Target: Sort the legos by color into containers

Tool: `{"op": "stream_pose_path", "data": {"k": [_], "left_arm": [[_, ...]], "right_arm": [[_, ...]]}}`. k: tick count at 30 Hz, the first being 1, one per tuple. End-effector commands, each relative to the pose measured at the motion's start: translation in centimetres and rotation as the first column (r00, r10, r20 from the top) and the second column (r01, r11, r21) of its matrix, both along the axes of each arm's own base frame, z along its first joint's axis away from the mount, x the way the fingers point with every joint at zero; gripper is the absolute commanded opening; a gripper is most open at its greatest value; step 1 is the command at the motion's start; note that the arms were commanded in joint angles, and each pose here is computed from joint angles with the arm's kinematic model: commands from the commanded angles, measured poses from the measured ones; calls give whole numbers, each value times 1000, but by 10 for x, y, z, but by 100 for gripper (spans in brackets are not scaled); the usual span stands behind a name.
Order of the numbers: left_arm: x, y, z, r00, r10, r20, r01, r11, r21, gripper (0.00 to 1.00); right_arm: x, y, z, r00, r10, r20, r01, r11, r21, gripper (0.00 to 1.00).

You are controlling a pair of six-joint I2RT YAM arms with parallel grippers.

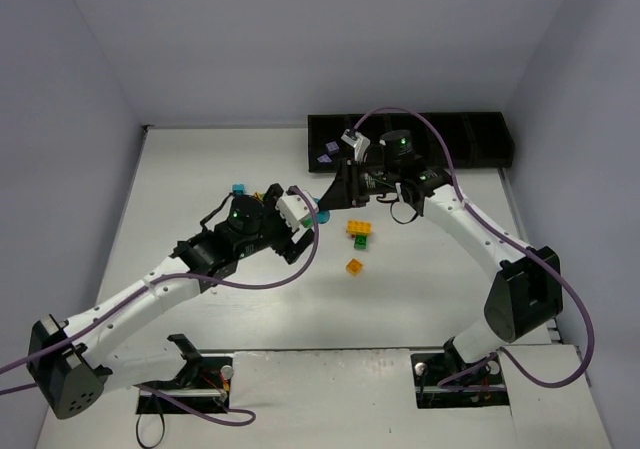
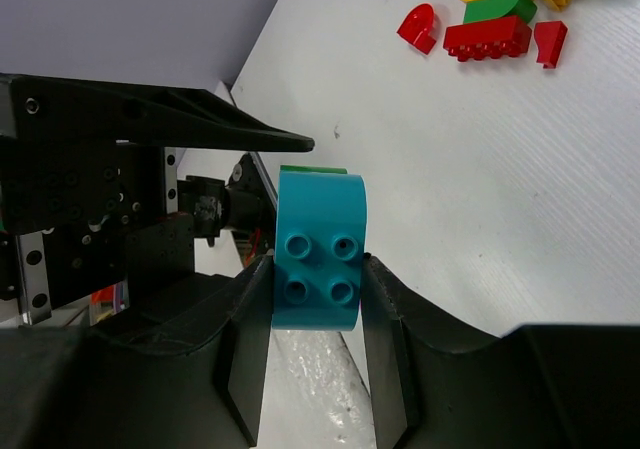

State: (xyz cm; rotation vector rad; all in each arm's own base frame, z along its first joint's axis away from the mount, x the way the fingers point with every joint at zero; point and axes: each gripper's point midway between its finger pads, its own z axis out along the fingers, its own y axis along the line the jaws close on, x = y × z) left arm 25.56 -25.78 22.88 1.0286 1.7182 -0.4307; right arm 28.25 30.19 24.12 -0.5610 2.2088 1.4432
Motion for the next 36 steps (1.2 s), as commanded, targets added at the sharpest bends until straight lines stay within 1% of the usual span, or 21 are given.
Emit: {"op": "stream_pose_path", "data": {"k": [1, 4, 5, 9, 12, 14, 15, 18, 22, 25, 26, 28, 29, 31, 36], "left_arm": [[18, -11, 52, 993, 35, 116, -21, 992, -122, 79], [18, -15, 52, 995, 35, 98, -20, 990, -143, 79], [21, -17, 59, 992, 38, 117, -18, 986, -168, 79], [25, -21, 59, 992, 54, 113, -32, 981, -189, 79], [30, -22, 59, 992, 69, 107, -47, 980, -193, 74], [34, -23, 57, 991, 87, 97, -67, 979, -190, 66], [34, -23, 57, 991, 87, 97, -67, 979, -190, 66], [35, -24, 56, 992, 91, 85, -74, 978, -194, 54], [36, -24, 51, 993, 99, 64, -85, 978, -193, 45], [36, -24, 48, 993, 103, 53, -91, 977, -192, 34], [36, -24, 48, 993, 106, 49, -95, 977, -191, 21], [35, -23, 46, 993, 109, 43, -99, 976, -193, 12], [36, -23, 46, 993, 111, 43, -100, 976, -192, 5], [35, -22, 46, 993, 115, 40, -105, 975, -197, 0], [32, -22, 37, 994, 107, 18, -102, 979, -179, 0]], "right_arm": [[-5, 0, 46, 993, 22, 113, -31, 996, 79, 0], [-4, 0, 44, 994, 19, 108, -27, 997, 76, 0], [-4, 0, 43, 994, 18, 108, -26, 997, 76, 0], [-4, 0, 44, 994, 16, 109, -24, 997, 75, 0], [-2, 0, 44, 994, 13, 109, -21, 997, 75, 0], [-2, 1, 47, 993, 14, 117, -23, 997, 79, 0], [-2, 1, 47, 993, 14, 116, -23, 997, 79, 0], [-1, 1, 48, 993, 13, 119, -22, 997, 79, 0], [0, 0, 48, 993, 10, 121, -20, 997, 78, 0], [3, 0, 49, 992, 0, 128, -10, 997, 76, 0], [4, -1, 49, 992, -7, 129, -2, 997, 74, 0], [7, -3, 49, 990, -21, 136, 11, 997, 72, 0], [9, -5, 50, 990, -27, 136, 17, 997, 73, 0], [10, -5, 51, 989, -33, 143, 22, 997, 73, 0], [20, -14, 51, 986, -72, 150, 63, 996, 67, 0]]}}
